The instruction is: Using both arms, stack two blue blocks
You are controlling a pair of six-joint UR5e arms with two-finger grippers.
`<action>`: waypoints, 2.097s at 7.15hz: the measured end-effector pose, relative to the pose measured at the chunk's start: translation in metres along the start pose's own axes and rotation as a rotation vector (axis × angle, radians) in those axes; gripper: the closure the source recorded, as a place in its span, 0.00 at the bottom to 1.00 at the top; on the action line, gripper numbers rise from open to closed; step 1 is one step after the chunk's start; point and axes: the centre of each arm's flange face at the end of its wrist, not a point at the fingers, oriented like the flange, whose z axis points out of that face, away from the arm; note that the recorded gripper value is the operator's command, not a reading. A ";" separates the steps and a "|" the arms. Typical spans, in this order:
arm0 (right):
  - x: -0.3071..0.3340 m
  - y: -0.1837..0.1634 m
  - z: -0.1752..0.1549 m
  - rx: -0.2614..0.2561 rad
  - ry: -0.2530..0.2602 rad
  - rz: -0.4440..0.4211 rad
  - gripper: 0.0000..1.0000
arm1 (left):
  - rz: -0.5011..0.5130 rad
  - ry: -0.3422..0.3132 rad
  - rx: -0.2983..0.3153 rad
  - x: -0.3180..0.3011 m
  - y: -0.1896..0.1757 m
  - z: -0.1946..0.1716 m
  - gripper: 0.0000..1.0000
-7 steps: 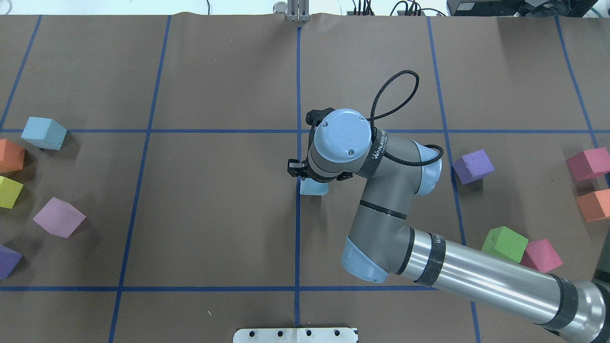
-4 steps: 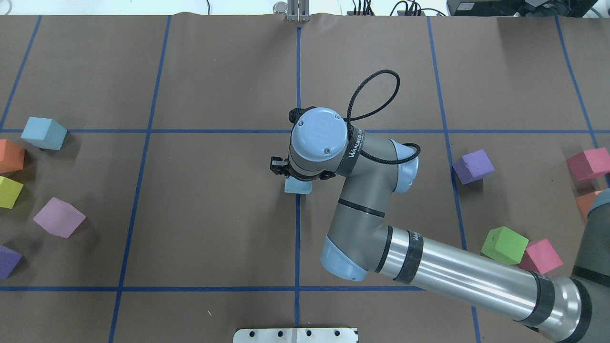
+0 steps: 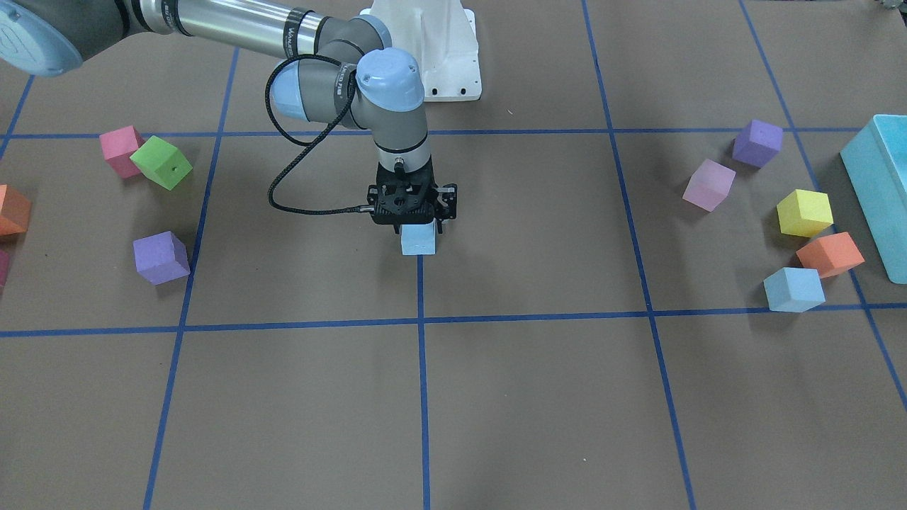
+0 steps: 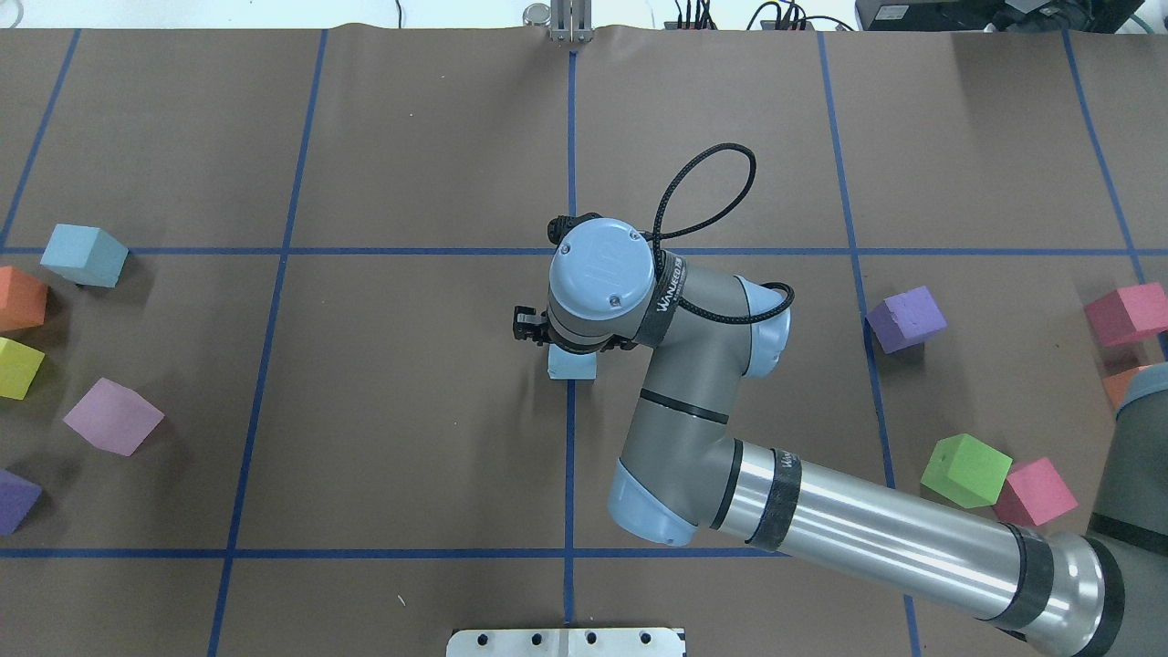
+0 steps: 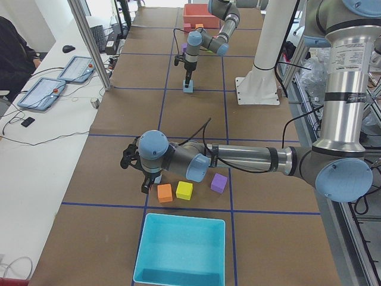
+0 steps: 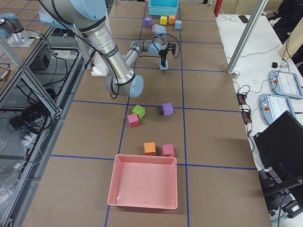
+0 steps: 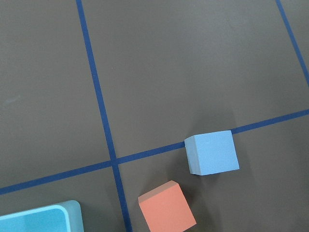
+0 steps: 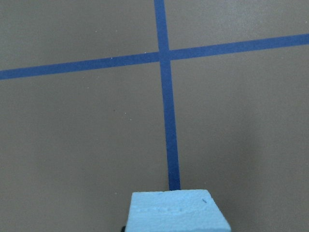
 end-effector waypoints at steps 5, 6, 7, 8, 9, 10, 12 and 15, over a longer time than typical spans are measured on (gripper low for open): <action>0.075 -0.131 -0.057 0.006 0.006 -0.033 0.00 | -0.043 0.003 0.008 0.007 -0.012 -0.003 0.02; 0.127 -0.191 -0.093 -0.023 0.019 -0.063 0.00 | -0.062 0.001 0.014 0.011 -0.018 -0.004 0.02; 0.187 -0.238 -0.128 -0.052 0.035 -0.113 0.00 | -0.085 -0.001 0.021 0.016 -0.027 -0.006 0.02; 0.252 -0.273 -0.161 -0.080 0.047 -0.172 0.00 | -0.099 -0.001 0.019 0.023 -0.035 -0.003 0.02; 0.317 -0.297 -0.193 -0.106 0.048 -0.214 0.00 | -0.105 -0.012 0.012 0.033 -0.045 0.005 0.02; 0.381 -0.310 -0.224 -0.120 0.052 -0.238 0.00 | -0.115 -0.032 0.005 0.048 -0.060 0.015 0.02; 0.482 -0.322 -0.286 -0.148 0.074 -0.275 0.00 | -0.139 -0.050 -0.042 0.083 -0.087 0.058 0.02; 0.639 -0.299 -0.330 -0.184 0.098 -0.297 0.00 | -0.149 -0.088 -0.128 0.110 -0.107 0.131 0.02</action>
